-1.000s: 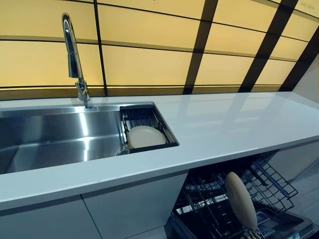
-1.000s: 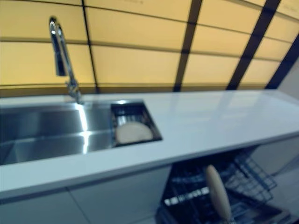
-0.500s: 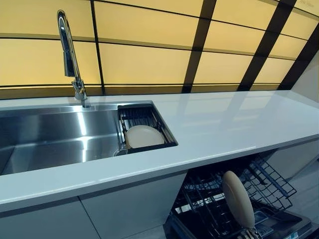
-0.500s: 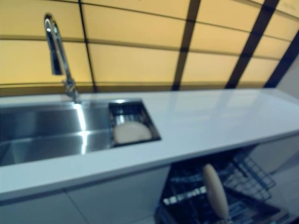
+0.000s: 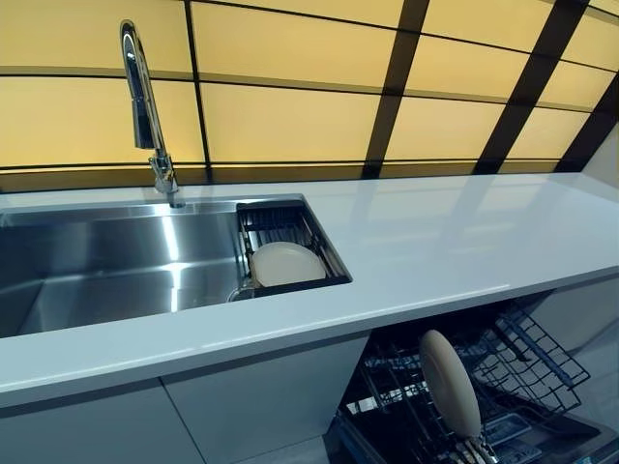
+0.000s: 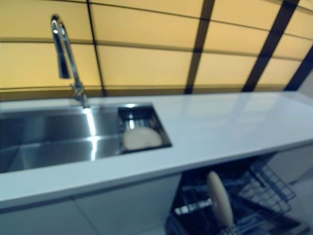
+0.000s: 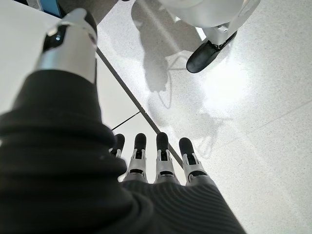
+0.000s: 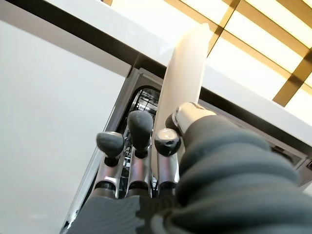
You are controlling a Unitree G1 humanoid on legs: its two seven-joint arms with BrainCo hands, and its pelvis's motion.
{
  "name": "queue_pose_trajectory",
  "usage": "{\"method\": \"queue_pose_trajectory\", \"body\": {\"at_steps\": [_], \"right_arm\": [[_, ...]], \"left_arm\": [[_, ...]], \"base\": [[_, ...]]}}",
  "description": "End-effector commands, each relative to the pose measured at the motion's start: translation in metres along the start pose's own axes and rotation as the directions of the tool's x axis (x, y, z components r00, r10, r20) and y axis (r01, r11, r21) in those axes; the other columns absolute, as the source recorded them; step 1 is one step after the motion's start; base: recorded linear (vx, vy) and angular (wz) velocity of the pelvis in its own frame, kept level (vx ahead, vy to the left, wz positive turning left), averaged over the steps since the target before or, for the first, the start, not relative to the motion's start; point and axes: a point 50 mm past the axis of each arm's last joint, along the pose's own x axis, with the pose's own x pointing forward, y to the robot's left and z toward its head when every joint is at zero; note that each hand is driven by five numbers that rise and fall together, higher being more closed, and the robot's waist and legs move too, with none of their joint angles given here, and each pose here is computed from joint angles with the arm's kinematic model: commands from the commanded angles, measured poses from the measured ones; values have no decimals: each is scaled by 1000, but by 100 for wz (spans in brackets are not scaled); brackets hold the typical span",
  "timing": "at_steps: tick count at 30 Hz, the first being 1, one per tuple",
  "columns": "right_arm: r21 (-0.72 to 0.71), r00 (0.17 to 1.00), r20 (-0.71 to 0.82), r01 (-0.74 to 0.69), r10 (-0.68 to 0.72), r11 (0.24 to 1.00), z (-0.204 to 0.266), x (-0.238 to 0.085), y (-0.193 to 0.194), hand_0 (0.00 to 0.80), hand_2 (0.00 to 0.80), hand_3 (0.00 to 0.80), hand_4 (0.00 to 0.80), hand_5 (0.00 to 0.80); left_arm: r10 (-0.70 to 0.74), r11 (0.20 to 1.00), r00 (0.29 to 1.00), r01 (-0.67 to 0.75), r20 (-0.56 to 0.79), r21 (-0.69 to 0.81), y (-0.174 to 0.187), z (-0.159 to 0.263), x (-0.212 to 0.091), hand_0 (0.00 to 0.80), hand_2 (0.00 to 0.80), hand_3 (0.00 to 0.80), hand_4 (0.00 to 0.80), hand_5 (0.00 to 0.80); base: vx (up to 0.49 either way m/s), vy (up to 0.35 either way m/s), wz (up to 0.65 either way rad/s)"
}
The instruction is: Take plates into dishwasher
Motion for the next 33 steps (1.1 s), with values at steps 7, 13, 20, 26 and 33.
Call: {"method": "queue_pose_trajectory", "body": {"at_steps": [7,13,20,26,33], "right_arm": [[-56,998,18,-59,60,997,19,31,19,800,800,800,800,800],[-49,999,29,19,-18,999,27,30,11,800,800,800,800,800],[-44,996,29,88,-87,995,34,26,2,800,800,800,800,800],[-48,990,32,139,-137,989,39,25,-3,800,800,800,800,800],[-80,980,38,200,-197,977,49,19,-9,800,800,800,800,800]], "left_arm": [[40,999,999,-41,37,31,18,15,4,0,0,0,0,0],[32,998,999,-34,44,51,16,18,5,0,0,0,0,0],[31,998,998,-34,47,59,17,20,6,0,0,0,0,0],[31,998,999,-34,44,62,17,20,6,0,0,0,0,0],[30,997,998,-33,46,73,16,19,5,0,0,0,0,0]], "base": [[19,-15,4],[9,-4,2],[11,-9,7],[0,0,0],[0,0,0]]}}
